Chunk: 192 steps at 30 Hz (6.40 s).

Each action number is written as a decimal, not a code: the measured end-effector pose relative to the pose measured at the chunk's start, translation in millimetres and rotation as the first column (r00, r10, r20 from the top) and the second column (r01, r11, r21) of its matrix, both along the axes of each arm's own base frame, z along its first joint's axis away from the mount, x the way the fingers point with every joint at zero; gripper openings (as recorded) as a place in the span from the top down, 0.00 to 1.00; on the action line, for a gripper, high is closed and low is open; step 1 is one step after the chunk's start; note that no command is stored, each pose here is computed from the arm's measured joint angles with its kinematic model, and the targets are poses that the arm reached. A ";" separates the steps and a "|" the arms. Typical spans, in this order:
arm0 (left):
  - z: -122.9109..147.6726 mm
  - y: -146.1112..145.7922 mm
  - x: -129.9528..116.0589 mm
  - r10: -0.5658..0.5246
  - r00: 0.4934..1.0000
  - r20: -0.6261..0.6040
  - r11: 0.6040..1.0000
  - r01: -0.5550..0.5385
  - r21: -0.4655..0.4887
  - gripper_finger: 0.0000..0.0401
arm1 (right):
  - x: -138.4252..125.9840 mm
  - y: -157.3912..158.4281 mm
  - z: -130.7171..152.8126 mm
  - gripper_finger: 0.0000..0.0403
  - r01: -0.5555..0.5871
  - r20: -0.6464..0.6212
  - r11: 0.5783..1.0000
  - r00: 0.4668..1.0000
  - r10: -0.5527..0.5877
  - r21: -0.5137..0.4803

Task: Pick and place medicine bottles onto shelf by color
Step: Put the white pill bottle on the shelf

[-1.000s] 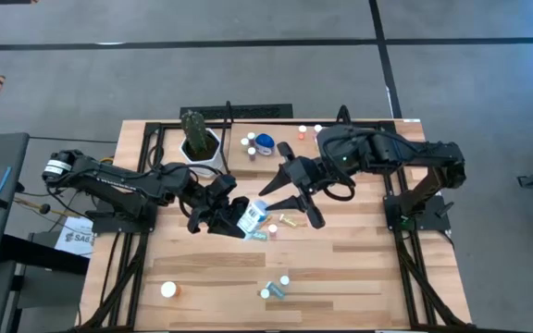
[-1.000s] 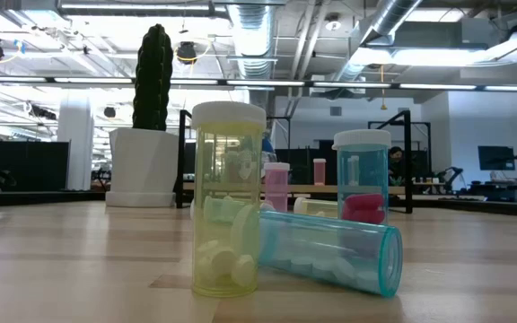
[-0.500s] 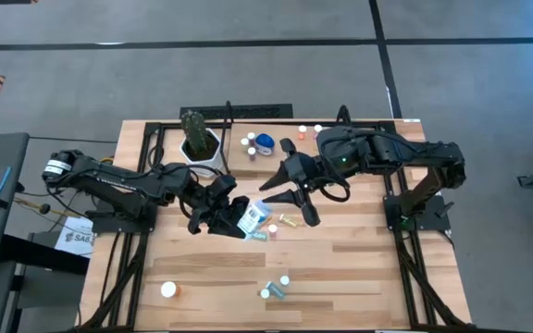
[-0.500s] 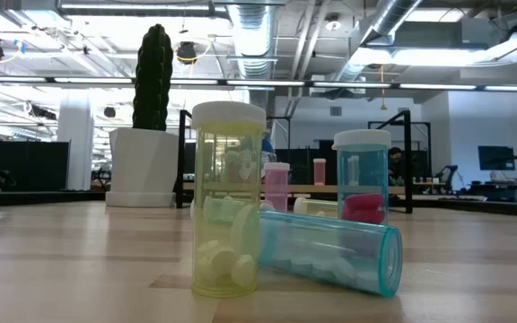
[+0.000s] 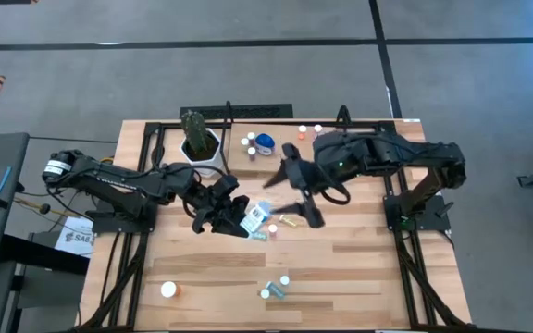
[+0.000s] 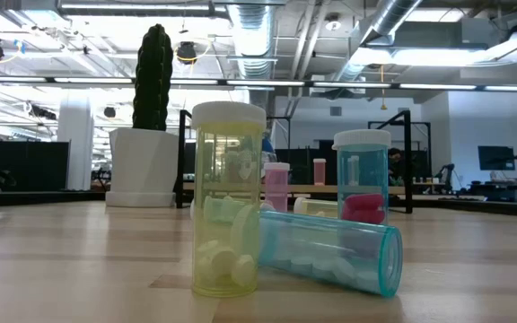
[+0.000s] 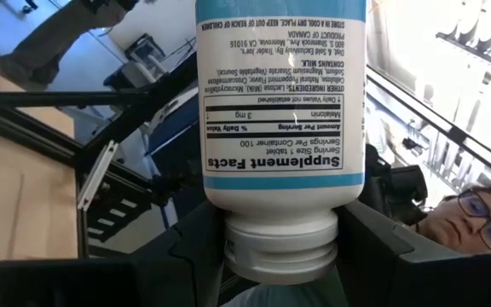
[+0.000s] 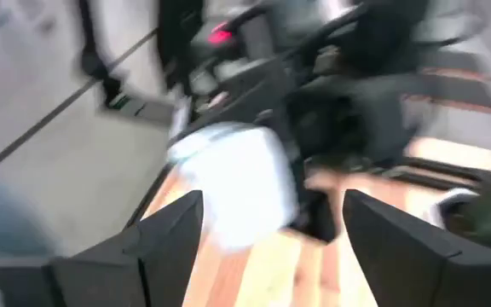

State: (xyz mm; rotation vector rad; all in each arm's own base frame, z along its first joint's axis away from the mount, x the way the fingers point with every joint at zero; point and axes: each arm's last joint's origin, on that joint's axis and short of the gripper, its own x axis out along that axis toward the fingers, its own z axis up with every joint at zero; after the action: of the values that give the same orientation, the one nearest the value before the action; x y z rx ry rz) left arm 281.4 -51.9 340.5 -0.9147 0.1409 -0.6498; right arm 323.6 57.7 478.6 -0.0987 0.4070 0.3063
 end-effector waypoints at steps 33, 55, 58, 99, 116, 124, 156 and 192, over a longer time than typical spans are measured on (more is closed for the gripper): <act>-1.4 2.9 -1.3 -0.119 0.993 -0.015 0.993 0.119 0.018 0.61 | 45.7 24.6 -27.6 0.27 -0.120 0.054 0.987 0.990 0.127 -0.107; -1.1 4.3 -0.3 -0.087 0.996 -0.012 0.996 0.087 0.006 0.61 | 30.4 29.3 -15.5 0.59 -0.116 0.046 0.993 0.992 0.115 0.010; 1.6 5.8 -1.5 -0.058 0.998 0.003 0.998 0.058 0.001 0.60 | 25.3 26.9 -11.4 0.59 -0.098 0.043 0.994 0.994 0.096 0.039; 98.1 34.3 55.8 0.409 0.627 0.663 -0.162 -0.665 0.729 0.41 | -122.1 -58.0 58.6 0.59 0.488 -0.065 0.736 0.850 -0.522 0.468; 106.3 42.4 67.5 0.455 0.525 0.719 -0.348 -0.639 0.686 0.41 | -133.0 -94.1 64.5 0.59 0.582 -0.006 0.673 0.759 -0.651 0.456; 124.6 58.9 62.0 0.565 0.332 0.755 -0.186 -0.841 0.508 0.41 | -138.4 -97.2 98.5 0.59 0.459 0.358 0.776 0.702 -0.615 0.433; 153.7 83.3 44.2 0.352 0.195 0.916 0.423 -0.906 0.030 0.41 | -32.3 -64.1 101.0 0.58 0.172 0.800 0.984 0.584 -0.142 0.049; 156.5 85.2 39.8 0.295 0.214 0.931 0.308 -0.944 0.119 0.19 | -35.8 -66.3 101.2 0.58 0.132 0.779 0.988 0.610 -0.149 0.086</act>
State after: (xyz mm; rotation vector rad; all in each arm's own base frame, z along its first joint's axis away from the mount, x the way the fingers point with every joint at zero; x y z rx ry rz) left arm 321.2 33.4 497.0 0.2540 -0.8277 0.0204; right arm 287.8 -8.5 579.8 -0.1706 -0.4802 0.0827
